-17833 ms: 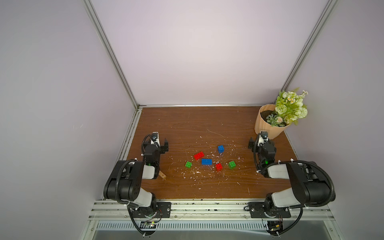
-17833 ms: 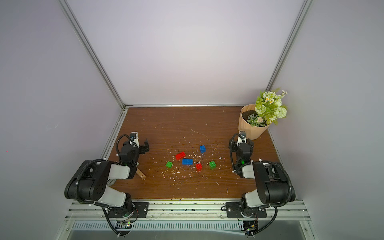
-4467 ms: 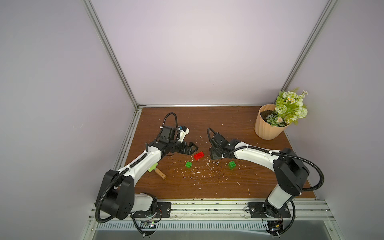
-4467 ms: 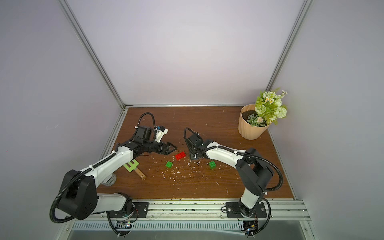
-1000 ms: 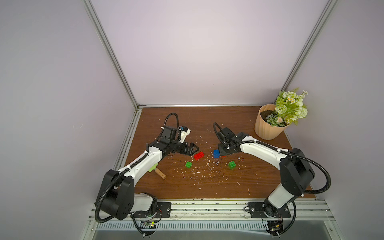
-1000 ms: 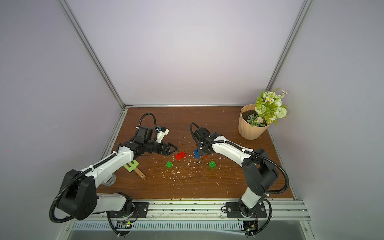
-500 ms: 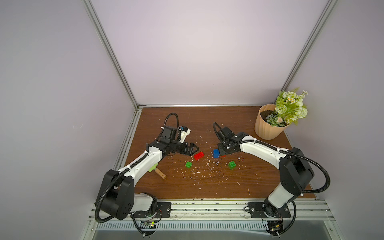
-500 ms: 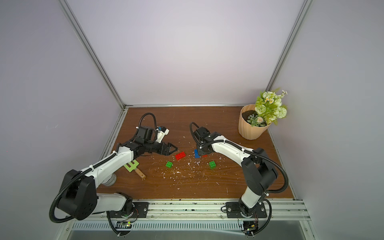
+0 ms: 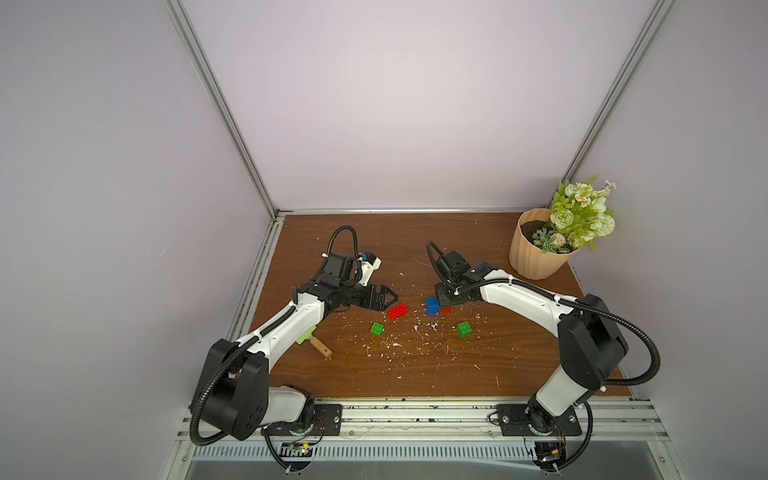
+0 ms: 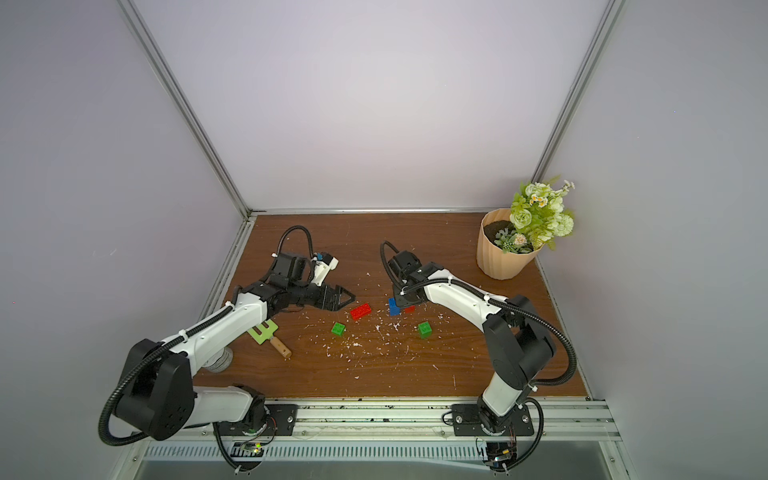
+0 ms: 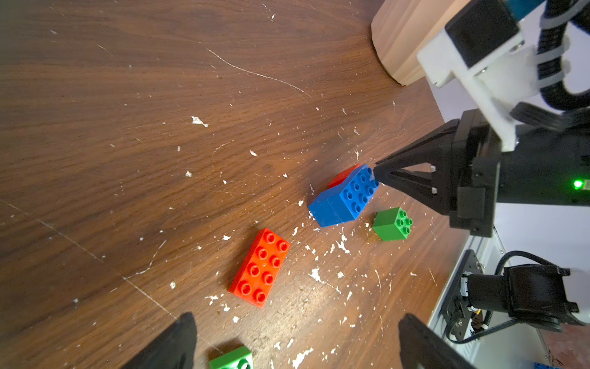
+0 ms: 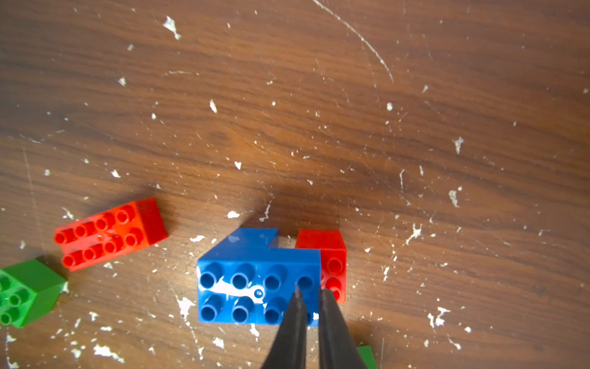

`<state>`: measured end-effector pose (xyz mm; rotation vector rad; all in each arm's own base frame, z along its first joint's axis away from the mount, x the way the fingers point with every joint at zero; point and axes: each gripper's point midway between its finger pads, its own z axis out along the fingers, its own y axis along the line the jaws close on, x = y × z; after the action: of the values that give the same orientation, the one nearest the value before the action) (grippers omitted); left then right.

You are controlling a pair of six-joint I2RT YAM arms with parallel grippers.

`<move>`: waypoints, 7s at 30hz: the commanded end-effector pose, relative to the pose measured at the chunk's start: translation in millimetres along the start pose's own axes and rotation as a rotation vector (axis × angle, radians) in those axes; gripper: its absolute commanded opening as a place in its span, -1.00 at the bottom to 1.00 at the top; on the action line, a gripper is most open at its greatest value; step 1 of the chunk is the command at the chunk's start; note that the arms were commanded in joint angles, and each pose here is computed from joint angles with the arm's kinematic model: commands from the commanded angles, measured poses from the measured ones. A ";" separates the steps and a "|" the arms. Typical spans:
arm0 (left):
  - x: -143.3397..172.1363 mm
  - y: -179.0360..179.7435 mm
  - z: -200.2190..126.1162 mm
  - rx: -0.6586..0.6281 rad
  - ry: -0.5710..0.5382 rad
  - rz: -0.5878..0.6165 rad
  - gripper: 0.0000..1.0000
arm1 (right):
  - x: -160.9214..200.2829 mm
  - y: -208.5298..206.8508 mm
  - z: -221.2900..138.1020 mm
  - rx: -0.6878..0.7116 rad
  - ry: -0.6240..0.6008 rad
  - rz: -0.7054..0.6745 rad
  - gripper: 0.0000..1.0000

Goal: Assemble a giraffe with lego
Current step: Adjust the lego brick from the lego brick, then pick up the lego brick from the center of the board, then assemble the lego brick with the lego brick.

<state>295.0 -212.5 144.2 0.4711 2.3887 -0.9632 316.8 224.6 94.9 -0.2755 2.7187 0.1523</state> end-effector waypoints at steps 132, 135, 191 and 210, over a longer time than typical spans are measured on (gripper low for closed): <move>-5.4 -9.5 -2.4 0.021 -0.001 0.008 0.99 | -15.5 49.7 -33.5 -0.035 0.014 0.012 -0.63; -4.8 -9.4 -2.1 0.022 0.002 0.004 0.99 | -15.0 48.4 -30.8 -0.023 0.019 0.008 -0.63; -6.1 -9.0 -3.9 0.012 -0.007 0.012 0.99 | 55.8 20.9 27.7 0.098 0.261 -0.044 -0.64; -5.2 -9.9 -3.3 0.021 -0.005 0.008 0.99 | 7.3 42.0 -0.8 -0.009 0.073 -0.010 -0.50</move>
<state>294.9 -212.9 143.2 0.4694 2.3981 -0.9656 305.2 266.2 105.7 -0.2901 2.7621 0.1651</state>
